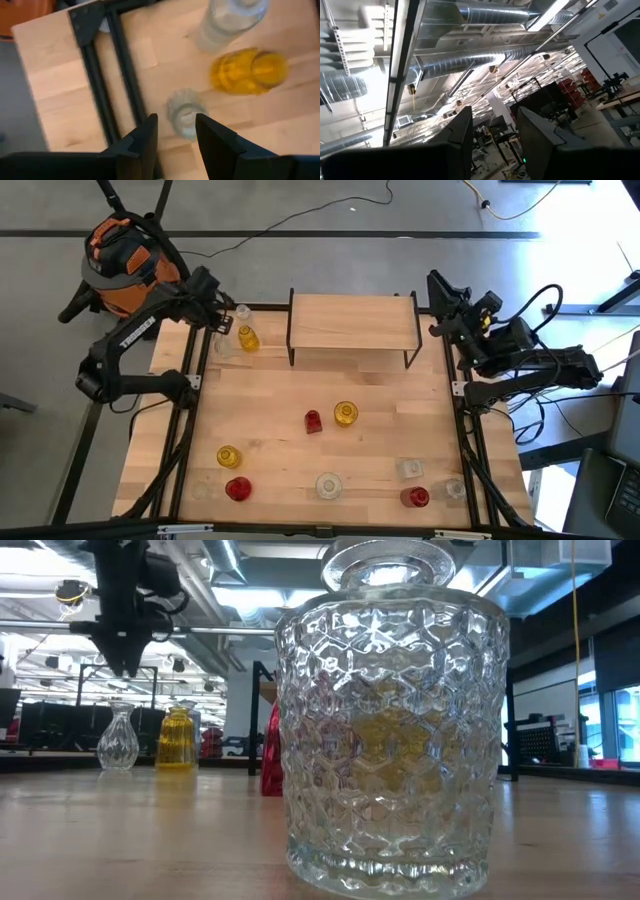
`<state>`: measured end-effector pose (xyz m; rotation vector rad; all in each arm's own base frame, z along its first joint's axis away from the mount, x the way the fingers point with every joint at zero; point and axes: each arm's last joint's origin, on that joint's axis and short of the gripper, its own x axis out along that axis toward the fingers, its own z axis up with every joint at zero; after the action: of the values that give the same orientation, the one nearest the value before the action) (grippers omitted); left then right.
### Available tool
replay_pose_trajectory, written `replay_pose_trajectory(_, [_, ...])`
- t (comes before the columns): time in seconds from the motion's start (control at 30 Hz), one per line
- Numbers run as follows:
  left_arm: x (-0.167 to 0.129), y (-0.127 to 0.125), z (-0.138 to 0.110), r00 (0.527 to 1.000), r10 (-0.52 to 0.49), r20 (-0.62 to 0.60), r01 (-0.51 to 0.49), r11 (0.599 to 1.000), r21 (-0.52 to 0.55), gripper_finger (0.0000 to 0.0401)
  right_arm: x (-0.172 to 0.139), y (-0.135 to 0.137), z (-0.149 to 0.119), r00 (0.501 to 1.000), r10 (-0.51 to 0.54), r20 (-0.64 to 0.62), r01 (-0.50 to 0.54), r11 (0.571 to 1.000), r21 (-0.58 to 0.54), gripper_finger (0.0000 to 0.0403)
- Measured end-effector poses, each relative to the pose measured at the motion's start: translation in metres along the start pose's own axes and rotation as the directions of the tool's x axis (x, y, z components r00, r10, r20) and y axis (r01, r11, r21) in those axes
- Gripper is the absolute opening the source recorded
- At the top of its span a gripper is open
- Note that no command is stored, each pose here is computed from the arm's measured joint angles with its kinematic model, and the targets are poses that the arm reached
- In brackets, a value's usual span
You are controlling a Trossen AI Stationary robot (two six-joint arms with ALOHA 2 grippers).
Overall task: Sort vases onto shelf
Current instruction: Put the transparent vase on the shelf
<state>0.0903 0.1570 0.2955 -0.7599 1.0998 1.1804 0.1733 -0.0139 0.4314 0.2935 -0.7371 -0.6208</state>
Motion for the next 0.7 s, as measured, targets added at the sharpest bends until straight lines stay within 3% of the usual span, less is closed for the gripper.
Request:
replay_pose_trajectory(0.17, [0.003, -0.006, -0.004, 0.999, 0.038, -0.023, -0.037, 0.998, 0.060, 0.0126, 0.000, 0.000, -0.001, 1.000, 0.001, -0.005, -0.001, 1.000, 0.002, 0.0117])
replay_pose_trajectory(0.4, [0.009, -0.006, -0.004, 0.996, 0.082, -0.032, -0.081, 0.996, 0.034, 0.0126, 0.000, 0.000, -0.001, 1.000, 0.000, -0.005, 0.000, 1.000, 0.002, 0.0117])
replay_pose_trajectory(0.7, [0.056, -0.012, -0.020, 0.994, 0.057, -0.098, -0.058, 0.998, -0.005, 0.0126, 0.000, 0.000, -0.001, 1.000, 0.000, -0.010, 0.000, 1.000, -0.002, 0.0117])
